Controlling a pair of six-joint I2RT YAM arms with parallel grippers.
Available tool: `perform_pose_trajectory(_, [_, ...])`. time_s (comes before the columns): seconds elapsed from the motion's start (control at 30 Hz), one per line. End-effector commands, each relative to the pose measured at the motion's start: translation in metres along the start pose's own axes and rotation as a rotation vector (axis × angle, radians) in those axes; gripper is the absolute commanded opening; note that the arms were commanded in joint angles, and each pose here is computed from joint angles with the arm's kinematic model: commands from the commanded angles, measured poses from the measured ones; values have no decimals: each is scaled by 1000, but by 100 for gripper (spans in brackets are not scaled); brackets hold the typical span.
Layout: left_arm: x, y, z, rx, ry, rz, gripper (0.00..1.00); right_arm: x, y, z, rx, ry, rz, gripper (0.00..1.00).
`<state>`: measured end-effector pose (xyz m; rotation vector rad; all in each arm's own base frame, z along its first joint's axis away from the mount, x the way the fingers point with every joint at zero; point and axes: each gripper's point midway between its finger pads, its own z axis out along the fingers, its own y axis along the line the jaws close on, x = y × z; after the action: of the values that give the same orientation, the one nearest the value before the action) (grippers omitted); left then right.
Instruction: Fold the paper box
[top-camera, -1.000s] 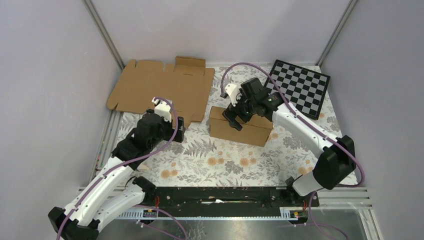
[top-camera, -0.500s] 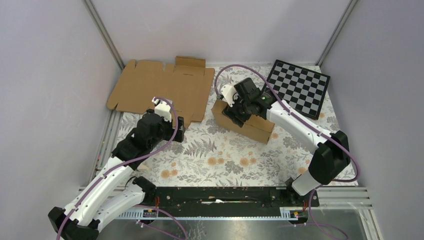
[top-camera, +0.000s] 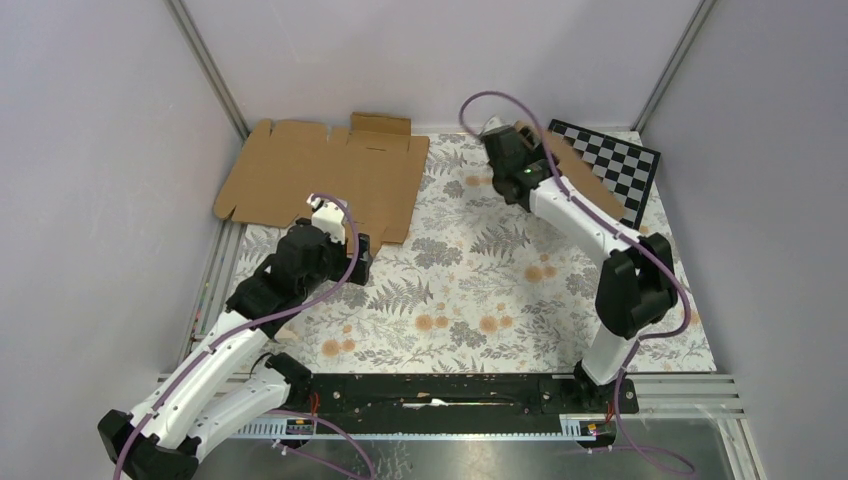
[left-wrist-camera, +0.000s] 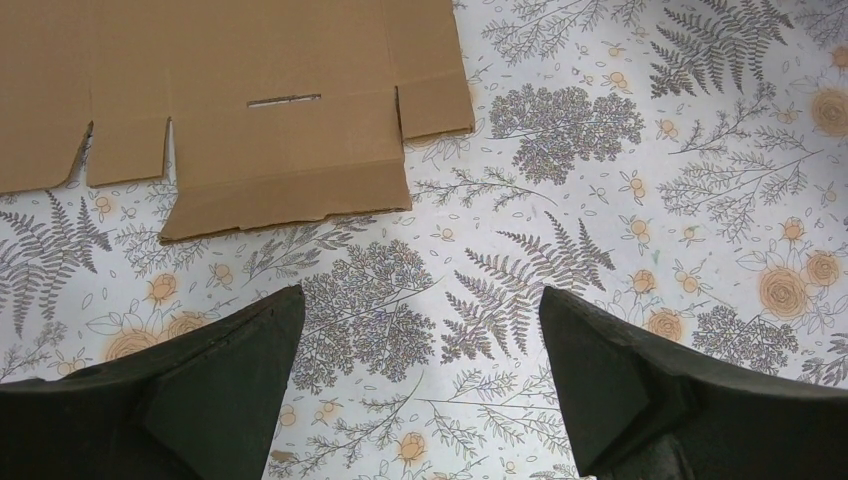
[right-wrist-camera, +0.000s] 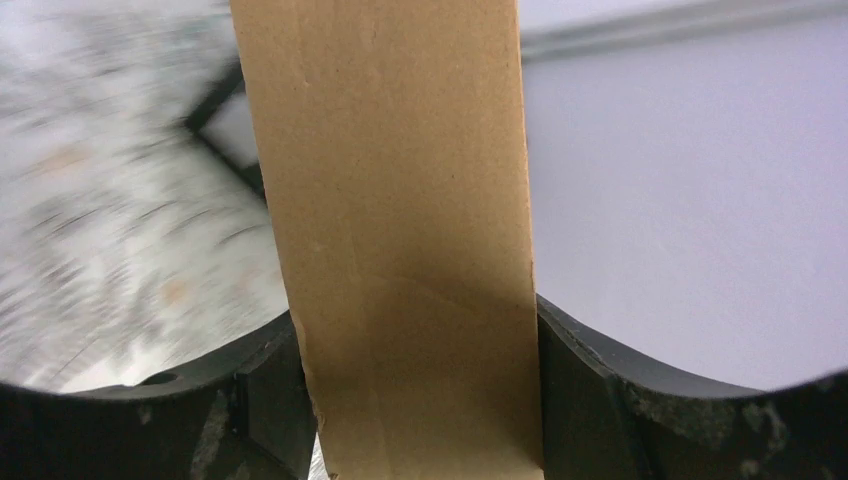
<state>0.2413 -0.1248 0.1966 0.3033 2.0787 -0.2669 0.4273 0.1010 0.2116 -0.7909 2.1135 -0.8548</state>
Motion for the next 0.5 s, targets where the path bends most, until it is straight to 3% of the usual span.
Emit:
perform_pose_trajectory(0.0, [-20,-7,-3,30,-59,-24,99,11,-131,31,514,20,288,62])
perform_pose_trajectory(0.1, [-32,-11,-12,47,-74,-65,99,19,-156,67,669,-76,275,61])
perform_pose_trajectory(0.17, [-39,-16,-17,72,-90,-90,99,24,-170,90,758,2,228,67])
perform_pose_trajectory(0.2, [-40,-18,-19,80,-95,-109,99,28,-170,103,789,50,219,77])
perform_pose_trajectory(0.23, [-40,-19,-18,85,-95,-120,99,27,-169,107,811,78,233,95])
perform_pose_trajectory(0.3, [-33,-20,-14,88,-81,-143,99,22,-156,109,819,93,291,99])
perform_pose_trajectory(0.47, [-19,-32,-2,132,-41,-211,99,-1,-109,106,555,-8,404,100])
